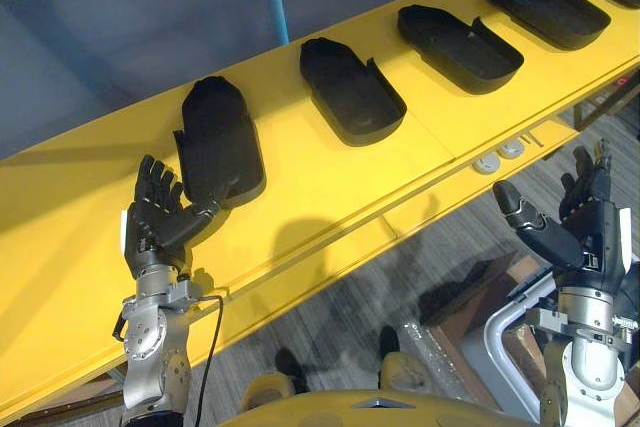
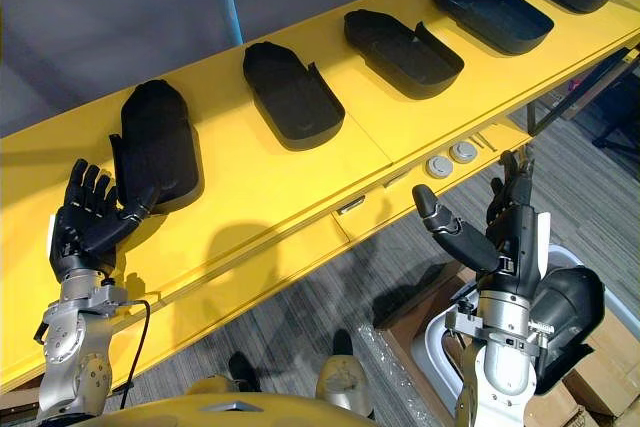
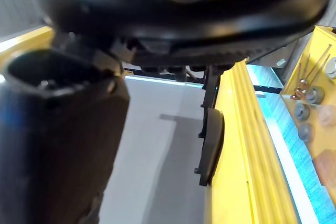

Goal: Walk over and take three plastic housings, then place them on the shelf

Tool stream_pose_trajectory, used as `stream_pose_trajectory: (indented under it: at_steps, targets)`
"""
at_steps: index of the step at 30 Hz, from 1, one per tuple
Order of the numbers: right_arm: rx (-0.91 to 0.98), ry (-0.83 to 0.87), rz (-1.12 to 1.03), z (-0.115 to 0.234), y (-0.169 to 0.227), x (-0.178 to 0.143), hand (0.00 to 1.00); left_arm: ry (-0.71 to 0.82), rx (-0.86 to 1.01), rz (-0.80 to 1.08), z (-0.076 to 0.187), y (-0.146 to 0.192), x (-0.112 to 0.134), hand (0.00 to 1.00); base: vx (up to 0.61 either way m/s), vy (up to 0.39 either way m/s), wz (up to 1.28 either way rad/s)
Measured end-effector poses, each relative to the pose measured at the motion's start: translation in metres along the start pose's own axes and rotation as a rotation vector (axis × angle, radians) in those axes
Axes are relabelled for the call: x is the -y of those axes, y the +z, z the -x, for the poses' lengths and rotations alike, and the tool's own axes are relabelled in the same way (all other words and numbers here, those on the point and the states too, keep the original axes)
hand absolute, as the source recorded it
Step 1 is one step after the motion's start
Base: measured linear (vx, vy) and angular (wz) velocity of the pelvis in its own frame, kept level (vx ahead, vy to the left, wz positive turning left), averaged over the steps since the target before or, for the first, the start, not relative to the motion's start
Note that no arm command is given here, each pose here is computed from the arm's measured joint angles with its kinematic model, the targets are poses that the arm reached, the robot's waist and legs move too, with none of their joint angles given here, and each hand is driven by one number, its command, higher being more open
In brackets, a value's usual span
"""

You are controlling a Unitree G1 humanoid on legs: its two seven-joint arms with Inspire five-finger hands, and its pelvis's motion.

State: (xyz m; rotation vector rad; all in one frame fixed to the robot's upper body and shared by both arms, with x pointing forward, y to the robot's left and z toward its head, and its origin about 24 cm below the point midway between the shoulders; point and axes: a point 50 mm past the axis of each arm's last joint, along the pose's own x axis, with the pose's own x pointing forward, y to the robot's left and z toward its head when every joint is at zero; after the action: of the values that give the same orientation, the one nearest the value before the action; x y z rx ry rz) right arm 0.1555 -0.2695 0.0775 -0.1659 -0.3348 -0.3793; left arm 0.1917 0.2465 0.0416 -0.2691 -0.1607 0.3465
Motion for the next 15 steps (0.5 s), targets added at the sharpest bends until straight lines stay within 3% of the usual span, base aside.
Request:
stream_pose_trajectory:
  at_steps: [10, 15]
  targets:
    - [-0.01, -0.008, 0.004, 0.0022, -0.0009, 0.0014, 1.0, -0.014, 0.011, 0.017, -0.001, 0.0022, 0.0015, 1.0, 0.0, 0.0, 0.0]
    - [-0.015, -0.006, 0.005, 0.0021, -0.0013, 0.0013, 1.0, -0.119, 0.006, 0.115, 0.0051, 0.0064, 0.0042, 1.0, 0.0, 0.0, 0.0]
